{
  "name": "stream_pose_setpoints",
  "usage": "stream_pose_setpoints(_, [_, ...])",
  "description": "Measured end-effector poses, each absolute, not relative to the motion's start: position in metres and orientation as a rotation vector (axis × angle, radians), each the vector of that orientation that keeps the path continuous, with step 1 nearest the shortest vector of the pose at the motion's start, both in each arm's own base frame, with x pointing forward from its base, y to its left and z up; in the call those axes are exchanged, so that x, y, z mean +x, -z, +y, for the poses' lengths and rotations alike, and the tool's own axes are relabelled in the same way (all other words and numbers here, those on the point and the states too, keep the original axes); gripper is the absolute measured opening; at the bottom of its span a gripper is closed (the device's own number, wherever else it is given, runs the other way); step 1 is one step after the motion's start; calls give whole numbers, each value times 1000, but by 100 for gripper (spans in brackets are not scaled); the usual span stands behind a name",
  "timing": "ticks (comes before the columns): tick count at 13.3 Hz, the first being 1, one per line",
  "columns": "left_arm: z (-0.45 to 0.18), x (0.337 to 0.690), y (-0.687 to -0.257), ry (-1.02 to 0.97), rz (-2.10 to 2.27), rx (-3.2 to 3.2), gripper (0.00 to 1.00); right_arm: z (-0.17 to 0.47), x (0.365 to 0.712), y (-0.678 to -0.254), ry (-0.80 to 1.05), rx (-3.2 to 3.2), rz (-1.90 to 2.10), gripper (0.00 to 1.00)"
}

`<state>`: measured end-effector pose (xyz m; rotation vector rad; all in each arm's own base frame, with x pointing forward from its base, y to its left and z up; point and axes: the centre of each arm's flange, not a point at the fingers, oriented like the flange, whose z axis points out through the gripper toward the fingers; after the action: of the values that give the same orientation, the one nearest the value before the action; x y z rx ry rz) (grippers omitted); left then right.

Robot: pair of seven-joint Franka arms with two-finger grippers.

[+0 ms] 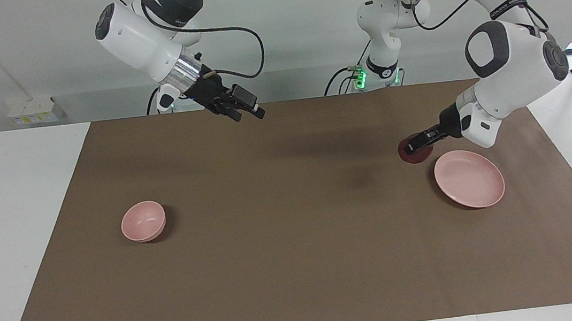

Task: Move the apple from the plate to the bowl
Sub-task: 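Lift the apple with the left gripper toward the approaching right gripper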

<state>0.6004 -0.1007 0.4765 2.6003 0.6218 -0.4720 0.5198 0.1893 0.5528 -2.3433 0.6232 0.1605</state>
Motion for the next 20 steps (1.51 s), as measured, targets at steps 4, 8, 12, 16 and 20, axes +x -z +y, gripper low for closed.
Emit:
stream_pose_setpoints(4, [-148, 598, -490, 730, 1122, 2216, 74, 192, 519, -531, -83, -2248, 443, 100])
stream_pose_setpoints(8, [-196, 599, -501, 953, 1429, 1845, 74, 196, 515, -537, -49, -2134, 392, 100])
stream_pose_setpoints(12, [-220, 588, -491, 1144, 1438, 1580, 74, 228, 503, -544, 20, -2099, 387, 100])
stream_pose_setpoints(16, [-223, 561, -495, 1283, 1400, 1337, 74, 228, 502, -539, 59, -2064, 334, 100])
stream_pose_setpoints(20, [-234, 527, -498, 1312, 1305, 1245, 74, 221, 505, -526, 101, -1948, 321, 100])
